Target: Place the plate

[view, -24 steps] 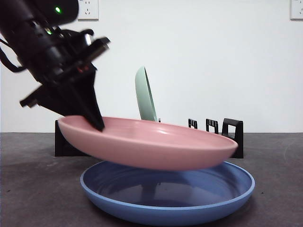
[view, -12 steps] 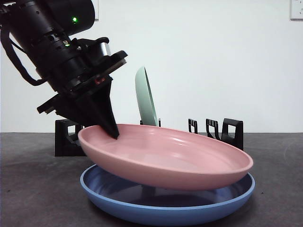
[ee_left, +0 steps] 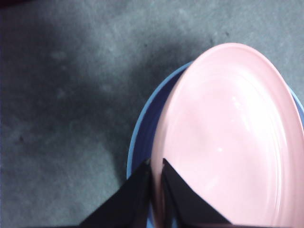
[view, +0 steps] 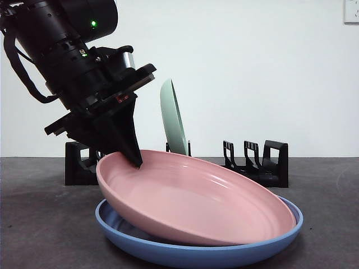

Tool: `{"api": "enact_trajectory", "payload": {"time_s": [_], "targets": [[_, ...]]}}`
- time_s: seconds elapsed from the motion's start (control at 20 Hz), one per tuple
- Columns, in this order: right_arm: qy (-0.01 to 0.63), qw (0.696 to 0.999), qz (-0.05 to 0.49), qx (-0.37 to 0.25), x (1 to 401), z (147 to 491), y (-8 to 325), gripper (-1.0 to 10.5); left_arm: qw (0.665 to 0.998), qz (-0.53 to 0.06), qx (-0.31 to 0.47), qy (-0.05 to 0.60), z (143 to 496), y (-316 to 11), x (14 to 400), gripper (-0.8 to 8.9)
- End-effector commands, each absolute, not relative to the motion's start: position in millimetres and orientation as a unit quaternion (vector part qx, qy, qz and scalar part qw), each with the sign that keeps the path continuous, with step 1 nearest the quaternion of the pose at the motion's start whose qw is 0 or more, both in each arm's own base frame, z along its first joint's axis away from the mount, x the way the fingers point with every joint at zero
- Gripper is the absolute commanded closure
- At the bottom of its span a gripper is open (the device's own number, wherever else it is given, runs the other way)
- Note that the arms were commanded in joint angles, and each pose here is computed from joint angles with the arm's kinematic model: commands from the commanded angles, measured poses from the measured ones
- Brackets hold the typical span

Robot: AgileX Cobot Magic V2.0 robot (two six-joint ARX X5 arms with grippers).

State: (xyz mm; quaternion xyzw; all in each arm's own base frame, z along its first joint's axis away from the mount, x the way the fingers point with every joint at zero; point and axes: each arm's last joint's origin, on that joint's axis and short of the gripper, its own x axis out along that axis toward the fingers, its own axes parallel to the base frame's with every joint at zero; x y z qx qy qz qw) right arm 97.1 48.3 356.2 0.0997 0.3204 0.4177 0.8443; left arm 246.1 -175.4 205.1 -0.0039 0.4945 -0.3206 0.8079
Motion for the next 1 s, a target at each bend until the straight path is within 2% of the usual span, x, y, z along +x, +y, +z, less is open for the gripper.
{"api": "enact_trajectory", "payload": {"time_s": [0.05,0.2,0.3,0.65,1.0], "targets": [[0.319,0.844,0.418,0.103,98.7,357.6,49.1,4.0,0.803,-0.324,-0.004,0.5,203.4,-180.2,247.3,6.74],[0.319,0.844,0.418,0.103,98.7,357.6,49.1,4.0,0.802,-0.319,-0.011,0.505,211.3,-181.4,249.0,4.02],[0.319,0.844,0.418,0.103,98.7,357.6,49.1,4.0,0.8,-0.318,-0.009,0.509,222.5,-182.8,251.0,3.28],[0.318,0.845,0.418,0.102,98.8,357.7,49.2,4.0,0.785,-0.329,0.027,0.524,283.0,-176.3,240.4,3.13],[0.301,0.85,0.422,0.097,100.5,360.4,49.7,4.0,0.812,-0.35,0.026,0.467,344.7,-134.8,180.5,3.13]]}}
